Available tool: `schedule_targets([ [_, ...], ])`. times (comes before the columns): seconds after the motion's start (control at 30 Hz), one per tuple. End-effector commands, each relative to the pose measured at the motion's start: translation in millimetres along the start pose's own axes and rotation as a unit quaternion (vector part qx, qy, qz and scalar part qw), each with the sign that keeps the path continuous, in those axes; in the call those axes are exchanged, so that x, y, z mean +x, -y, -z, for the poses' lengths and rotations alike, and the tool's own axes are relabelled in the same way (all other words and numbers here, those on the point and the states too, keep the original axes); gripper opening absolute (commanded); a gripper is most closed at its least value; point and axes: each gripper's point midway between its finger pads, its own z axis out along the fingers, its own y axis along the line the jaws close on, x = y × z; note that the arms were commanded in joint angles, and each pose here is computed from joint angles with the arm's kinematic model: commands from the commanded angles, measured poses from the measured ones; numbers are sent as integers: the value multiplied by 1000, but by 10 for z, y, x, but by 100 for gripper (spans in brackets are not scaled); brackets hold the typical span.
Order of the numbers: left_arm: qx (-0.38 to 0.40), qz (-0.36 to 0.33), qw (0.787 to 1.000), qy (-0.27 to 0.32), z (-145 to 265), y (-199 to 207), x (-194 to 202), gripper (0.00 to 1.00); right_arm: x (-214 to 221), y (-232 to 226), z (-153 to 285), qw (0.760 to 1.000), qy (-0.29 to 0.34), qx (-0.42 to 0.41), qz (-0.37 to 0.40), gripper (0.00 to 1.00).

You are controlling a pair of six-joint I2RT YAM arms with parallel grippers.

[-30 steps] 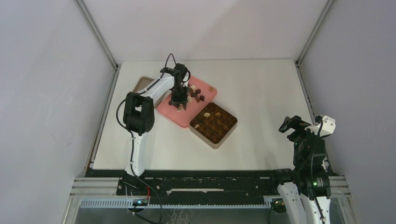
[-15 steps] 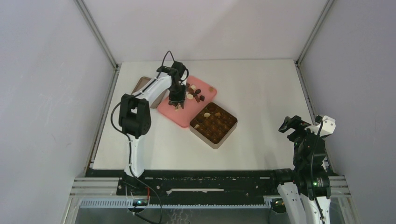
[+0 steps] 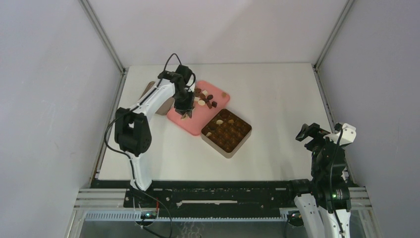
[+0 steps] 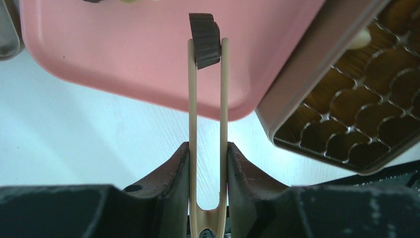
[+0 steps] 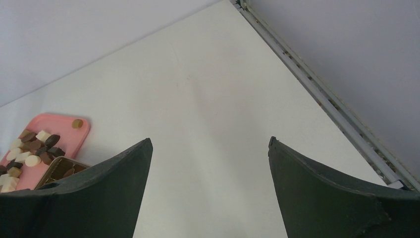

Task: Pack the chocolate
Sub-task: Pick up the fake chocolate from the plate, then place the fake chocolate in the packing box.

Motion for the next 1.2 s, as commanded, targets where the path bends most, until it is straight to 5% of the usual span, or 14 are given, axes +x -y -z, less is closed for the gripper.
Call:
schedule_targets([
  [0.0, 46, -40, 997, 38, 402, 252, 69, 11, -107, -8, 12, 1000, 22, -2, -1, 95],
  [0.67, 136, -161, 977, 23, 503, 1422, 482, 13, -112, -6, 18, 1000, 23, -3, -1, 95],
  [1.17, 117, -173, 978, 2, 121, 1619, 314, 19, -103, -6, 11, 1000, 21, -2, 0, 95],
])
